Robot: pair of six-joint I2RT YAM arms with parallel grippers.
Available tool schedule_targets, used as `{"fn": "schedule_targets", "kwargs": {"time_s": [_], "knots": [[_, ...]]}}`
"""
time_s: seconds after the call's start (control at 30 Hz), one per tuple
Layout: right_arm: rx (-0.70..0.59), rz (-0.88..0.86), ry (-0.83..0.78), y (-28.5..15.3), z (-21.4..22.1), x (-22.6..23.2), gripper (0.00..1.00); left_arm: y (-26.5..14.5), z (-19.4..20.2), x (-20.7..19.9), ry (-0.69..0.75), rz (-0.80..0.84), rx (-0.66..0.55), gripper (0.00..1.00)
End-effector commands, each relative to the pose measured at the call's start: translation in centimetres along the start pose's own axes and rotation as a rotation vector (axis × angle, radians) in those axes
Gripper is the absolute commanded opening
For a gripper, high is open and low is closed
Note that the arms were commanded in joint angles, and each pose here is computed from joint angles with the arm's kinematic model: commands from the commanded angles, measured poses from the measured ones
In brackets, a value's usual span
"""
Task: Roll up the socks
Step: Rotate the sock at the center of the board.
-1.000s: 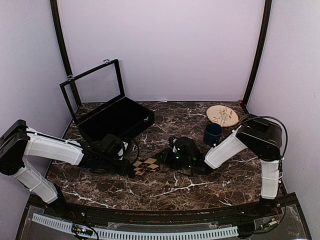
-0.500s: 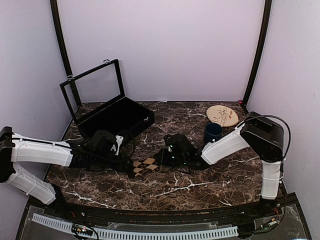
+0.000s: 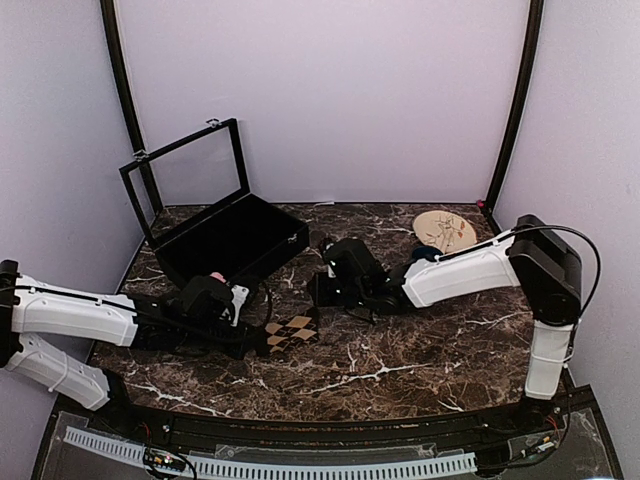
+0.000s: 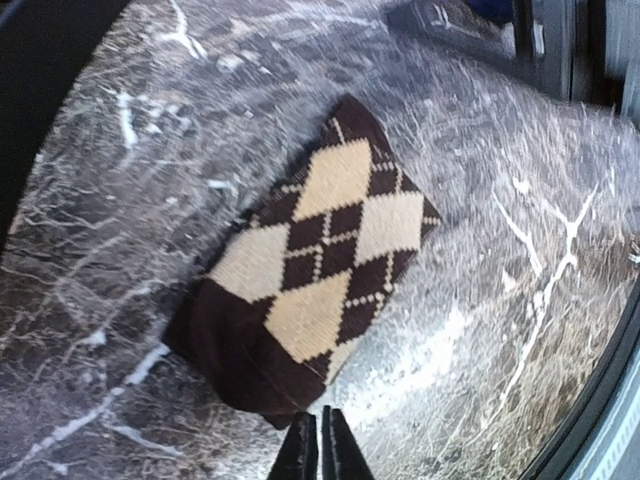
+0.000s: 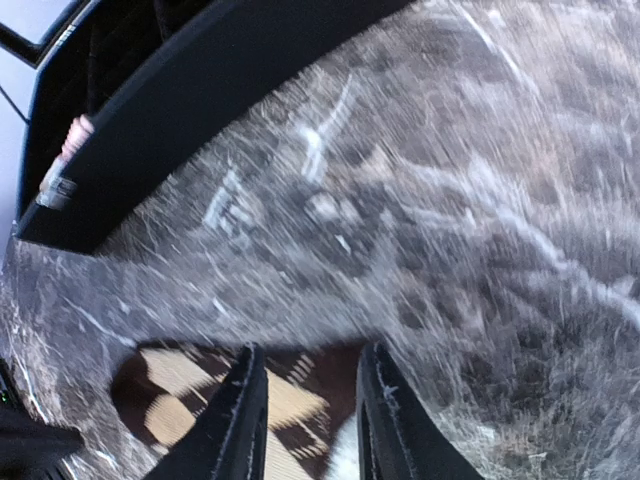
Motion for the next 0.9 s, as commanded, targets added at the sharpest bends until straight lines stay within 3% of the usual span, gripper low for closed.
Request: {"fn": "schedule_targets", "kwargs": {"time_s": [0.0, 0.4, 0.87], "knots": [[-0.004, 0.009, -0.125, 0.8, -2.0, 2.0, 0.28, 0.7, 1.2, -0.6, 0.005, 0.002, 0.056, 0.0], [0.169, 0.011, -0.179, 4.9, -1.4, 2.3, 0.21, 2.8, 2.5, -1.9, 0.008, 0.007, 0.156, 0.0], [0.303, 0.011, -0.164, 5.7, 1.9, 1.0, 0.21, 3.9, 3.5, -1.5, -0.004, -0.046, 0.222, 0.0]]}}
Point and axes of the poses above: each gripper's point midway between its finger pads, its own y axis out along the fingers, its own x axis along the line the jaws close on, z = x × y, the point moved 6 cm from there along -y, back along the fingers, and after that the axes turned 2 degrees about y, right-handed, at the moved point
